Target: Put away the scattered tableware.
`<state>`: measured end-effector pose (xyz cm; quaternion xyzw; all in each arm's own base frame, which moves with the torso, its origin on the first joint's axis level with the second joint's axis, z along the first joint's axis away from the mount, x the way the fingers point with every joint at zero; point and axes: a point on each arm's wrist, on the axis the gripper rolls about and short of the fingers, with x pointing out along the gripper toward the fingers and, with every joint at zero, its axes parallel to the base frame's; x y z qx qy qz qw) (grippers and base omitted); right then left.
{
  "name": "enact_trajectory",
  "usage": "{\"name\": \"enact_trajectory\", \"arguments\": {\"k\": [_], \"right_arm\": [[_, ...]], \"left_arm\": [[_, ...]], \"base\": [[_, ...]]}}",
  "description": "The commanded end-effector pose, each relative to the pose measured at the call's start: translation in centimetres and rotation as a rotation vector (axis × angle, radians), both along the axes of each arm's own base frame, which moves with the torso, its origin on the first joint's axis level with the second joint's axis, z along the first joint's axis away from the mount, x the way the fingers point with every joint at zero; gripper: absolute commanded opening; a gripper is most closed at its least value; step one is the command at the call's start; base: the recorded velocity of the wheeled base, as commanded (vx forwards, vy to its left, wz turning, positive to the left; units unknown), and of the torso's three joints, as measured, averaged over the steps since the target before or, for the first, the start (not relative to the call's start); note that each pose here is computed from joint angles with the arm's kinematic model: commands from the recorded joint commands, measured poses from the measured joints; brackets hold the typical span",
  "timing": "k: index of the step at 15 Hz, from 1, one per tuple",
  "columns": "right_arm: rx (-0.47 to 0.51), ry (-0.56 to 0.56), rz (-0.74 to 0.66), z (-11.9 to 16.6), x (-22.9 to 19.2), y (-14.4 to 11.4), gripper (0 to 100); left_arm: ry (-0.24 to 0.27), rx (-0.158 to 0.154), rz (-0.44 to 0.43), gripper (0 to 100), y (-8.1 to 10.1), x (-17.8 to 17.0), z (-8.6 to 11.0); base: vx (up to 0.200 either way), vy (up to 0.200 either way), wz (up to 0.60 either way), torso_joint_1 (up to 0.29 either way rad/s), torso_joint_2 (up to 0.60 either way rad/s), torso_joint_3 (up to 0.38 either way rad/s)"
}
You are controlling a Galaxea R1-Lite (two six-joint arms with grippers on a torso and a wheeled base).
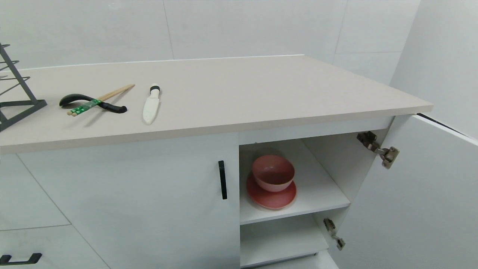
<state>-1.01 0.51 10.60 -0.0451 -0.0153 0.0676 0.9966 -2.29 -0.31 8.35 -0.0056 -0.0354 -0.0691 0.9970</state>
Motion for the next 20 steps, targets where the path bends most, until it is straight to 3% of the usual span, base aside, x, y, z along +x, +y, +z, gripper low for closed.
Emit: {"name": "enact_trajectory", "arguments": {"k": [1,2,3,4,6,7,8,9,10,11,13,16,20], "right_arm": [[0.002,-0.005,-0.005,-1.5,-0.5,0.1,100],[0.012,0.098,-0.014,-2.6,-0.5,0.0,100],[0.021,0.074,-0.013,-2.3,-0.5,0.0,100],[0.015,0.075,-0.011,-2.4,-0.5,0.0,100],[-0.009,0.074,-0.014,-2.4,-0.5,0.0,100],[-0.018,0.072,-0.014,-2.4,-0.5,0.0,100],[-0.027,0.07,-0.013,-2.4,-0.5,0.0,100],[-0.085,0.06,-0.01,-2.3,-0.5,0.0,100],[-0.093,0.059,-0.007,-2.3,-0.5,0.0,100],[-0.091,0.059,-0.008,-2.3,-0.5,0.0,100],[-0.065,0.065,-0.015,-2.4,-0.5,0.0,100],[0.077,0.086,-0.019,-2.3,-0.5,0.0,100],[0.088,0.107,0.0,-2.3,-0.3,0.0,100]], "left_arm": [[-0.008,0.049,0.034,100,0.1,0.0,0.0],[-0.009,0.06,0.046,100,0.1,0.0,0.0],[-0.004,0.112,0.115,100,0.2,0.0,-0.1],[-0.006,0.138,0.165,100,0.3,0.0,-0.1],[0.006,0.111,0.259,100,0.6,0.0,-0.1],[0.009,0.067,0.278,100,0.6,0.0,-0.2],[0.008,0.065,0.264,100,0.6,0.0,-0.2],[0.005,0.076,0.143,100,0.3,0.0,-0.2],[0.052,0.09,0.054,100,0.1,0.0,-0.7],[0.078,0.081,0.039,100,0.1,-0.1,-0.9],[0.061,0.063,0.039,100,0.1,0.0,-0.8],[0.054,0.085,0.038,100,0.1,0.0,-0.7],[0.056,0.083,0.041,100,0.1,0.0,-0.7]], "base": [[0.0,0.0,0.0,0.0,0.0,0.0],[0.0,0.0,0.0,0.0,0.0,0.0],[0.0,0.0,0.0,0.0,0.0,0.0],[0.0,0.0,0.0,0.0,0.0,0.0],[0.0,0.0,0.0,0.0,0.0,0.0],[0.0,0.0,0.0,0.0,0.0,0.0],[0.0,0.0,0.0,0.0,0.0,0.0],[0.0,0.0,0.0,0.0,0.0,0.0],[0.0,0.0,0.0,0.0,0.0,0.0],[0.0,0.0,0.0,0.0,0.0,0.0],[0.0,0.0,0.0,0.0,0.0,0.0],[-0.133,0.0,0.0,0.005,0.0,0.003],[-0.2,0.0,0.0,0.007,0.0,-0.001]]}}
